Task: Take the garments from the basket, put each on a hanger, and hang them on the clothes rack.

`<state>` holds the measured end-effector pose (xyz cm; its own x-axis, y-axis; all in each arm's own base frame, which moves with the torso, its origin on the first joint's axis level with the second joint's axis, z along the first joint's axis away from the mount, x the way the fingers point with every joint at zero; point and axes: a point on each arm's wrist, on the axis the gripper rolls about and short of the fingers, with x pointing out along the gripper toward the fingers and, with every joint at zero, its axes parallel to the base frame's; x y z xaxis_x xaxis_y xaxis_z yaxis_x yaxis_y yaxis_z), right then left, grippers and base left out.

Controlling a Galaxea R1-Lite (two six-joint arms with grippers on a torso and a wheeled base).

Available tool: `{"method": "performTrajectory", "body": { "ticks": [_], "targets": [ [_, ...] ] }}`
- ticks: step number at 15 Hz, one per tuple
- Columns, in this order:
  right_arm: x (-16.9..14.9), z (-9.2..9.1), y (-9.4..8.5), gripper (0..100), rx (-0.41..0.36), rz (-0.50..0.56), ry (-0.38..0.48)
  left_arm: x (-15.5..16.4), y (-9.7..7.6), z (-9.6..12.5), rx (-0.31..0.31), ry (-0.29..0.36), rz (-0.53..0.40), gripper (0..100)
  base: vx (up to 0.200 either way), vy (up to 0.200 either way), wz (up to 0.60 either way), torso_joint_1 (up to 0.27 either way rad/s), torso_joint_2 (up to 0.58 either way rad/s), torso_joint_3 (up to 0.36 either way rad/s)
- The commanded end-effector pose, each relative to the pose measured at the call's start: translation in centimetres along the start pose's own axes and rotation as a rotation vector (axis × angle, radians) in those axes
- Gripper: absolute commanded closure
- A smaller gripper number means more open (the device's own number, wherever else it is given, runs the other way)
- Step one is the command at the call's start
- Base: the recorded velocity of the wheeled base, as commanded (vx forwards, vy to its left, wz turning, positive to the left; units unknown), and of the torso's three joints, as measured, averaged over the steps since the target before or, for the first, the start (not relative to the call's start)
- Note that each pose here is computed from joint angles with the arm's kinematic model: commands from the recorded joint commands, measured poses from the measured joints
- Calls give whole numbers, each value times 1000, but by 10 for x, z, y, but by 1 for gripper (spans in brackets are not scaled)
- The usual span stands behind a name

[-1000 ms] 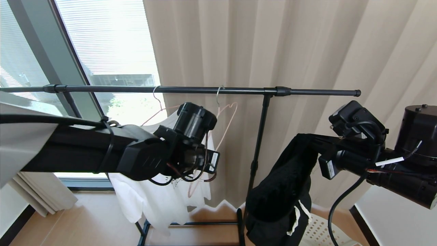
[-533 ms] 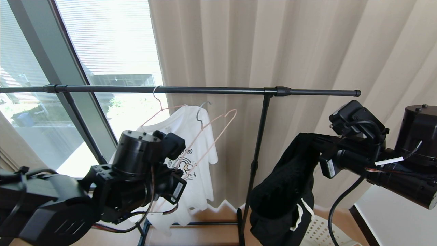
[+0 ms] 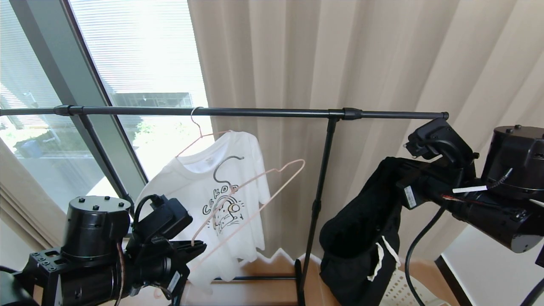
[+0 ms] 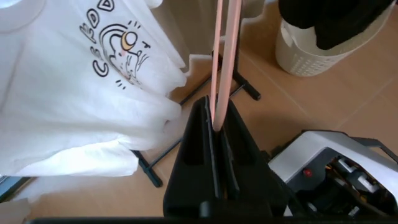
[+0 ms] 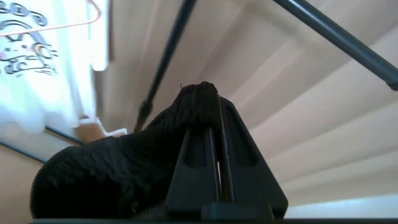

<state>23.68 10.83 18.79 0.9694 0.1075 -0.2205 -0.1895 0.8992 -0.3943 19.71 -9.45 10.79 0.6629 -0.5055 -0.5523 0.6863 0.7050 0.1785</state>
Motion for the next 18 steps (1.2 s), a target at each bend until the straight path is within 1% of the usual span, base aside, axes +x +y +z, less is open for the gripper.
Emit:
{"method": "performTrajectory", "body": {
  "ticks": [1, 2, 3, 5, 8, 9, 10, 13, 14, 17, 18],
  "targets": [
    [11, -3, 6, 100, -11, -23, 35, -3, -3, -6, -1, 5, -33, 100, 0, 0, 0, 0, 0, 0],
    [12, -3, 7, 100, -13, -38, 41, -3, -3, -6, -1, 5, -35, 100, 0, 0, 0, 0, 0, 0],
    [12, -1, 11, 100, -16, -57, 44, -3, -5, -8, -1, 5, -57, 100, 0, 0, 0, 0, 0, 0],
    [10, 2, 16, 100, -21, -83, 46, -7, -8, -8, -2, -33, -150, 100, 0, 0, 0, 0, 0, 0],
    [12, 3, 21, 100, -28, -115, 62, -9, -11, -8, 1, -47, -188, 100, 0, 0, 0, 0, 0, 0],
    [16, 3, 22, 100, -28, -119, 66, -9, -15, -9, 7, -47, -213, 100, 0, 0, 0, 0, 0, 0],
    [16, 4, 27, 100, -28, -110, 59, -9, -17, -9, 11, -47, -236, 100, 0, 0, 0, 0, 0, 0],
    [19, 3, 30, 100, -25, -121, 51, -7, -25, -9, 26, -49, -288, 100, 0, 0, 0, 0, 0, 0],
    [18, 3, 31, 100, -27, -116, 52, -3, -27, -9, 29, -38, -301, 100, 0, 0, 0, 0, 0, 0],
    [15, 3, 45, 100, -43, -70, 46, 5, -30, -6, 31, -28, -322, 100, 0, 0, 0, 0, 0, 0],
    [15, 3, 49, 100, -41, -61, 46, 6, -30, -5, 31, -34, -320, 100, 0, 0, 0, 0, 0, 0]
  ]
}}
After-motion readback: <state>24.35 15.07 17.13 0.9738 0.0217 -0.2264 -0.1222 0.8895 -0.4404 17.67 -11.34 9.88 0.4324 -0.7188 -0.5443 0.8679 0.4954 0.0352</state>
